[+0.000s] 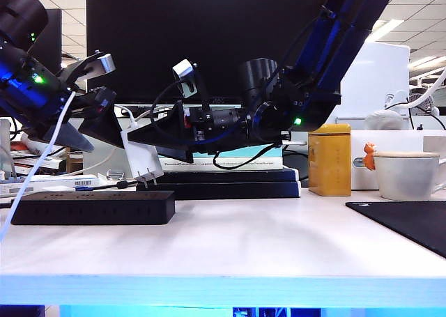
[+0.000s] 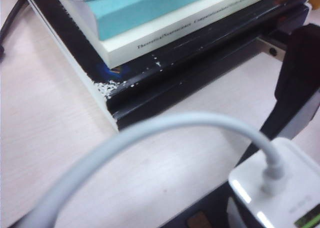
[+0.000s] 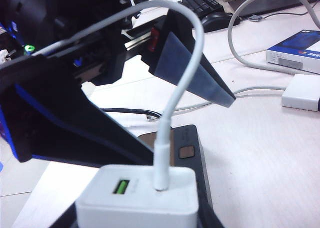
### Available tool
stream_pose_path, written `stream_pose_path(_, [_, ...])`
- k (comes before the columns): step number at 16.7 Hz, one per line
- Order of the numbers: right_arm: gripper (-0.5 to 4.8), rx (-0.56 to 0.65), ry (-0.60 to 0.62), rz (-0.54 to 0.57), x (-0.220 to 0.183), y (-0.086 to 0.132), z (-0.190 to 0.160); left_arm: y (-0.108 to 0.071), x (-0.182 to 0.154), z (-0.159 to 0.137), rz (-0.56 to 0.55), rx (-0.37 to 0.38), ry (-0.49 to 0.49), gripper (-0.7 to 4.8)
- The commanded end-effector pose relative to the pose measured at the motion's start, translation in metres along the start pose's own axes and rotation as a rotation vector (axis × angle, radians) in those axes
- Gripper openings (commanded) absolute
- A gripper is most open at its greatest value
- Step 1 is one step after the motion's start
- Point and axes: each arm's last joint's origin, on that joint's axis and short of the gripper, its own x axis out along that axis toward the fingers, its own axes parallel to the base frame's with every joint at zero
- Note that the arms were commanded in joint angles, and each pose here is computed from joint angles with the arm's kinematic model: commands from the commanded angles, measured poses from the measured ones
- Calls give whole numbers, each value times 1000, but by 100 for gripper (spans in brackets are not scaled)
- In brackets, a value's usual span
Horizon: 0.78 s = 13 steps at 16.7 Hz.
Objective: Plug the white charger into the left socket.
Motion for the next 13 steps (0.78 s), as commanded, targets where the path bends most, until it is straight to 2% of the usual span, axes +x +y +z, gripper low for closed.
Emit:
stream_pose_path(1, [202,-17,-1,1,9,3,-1,-9,1,9,-100,27,-78,479])
stream_pose_path(8, [202,-3,12,-41,11,-1,-10,-9,1,11,-106,20,-95,479])
stream_pose_path(13, [202,21,24,-28,10,-3,-17,-10,1,11,-107,20,-96,479])
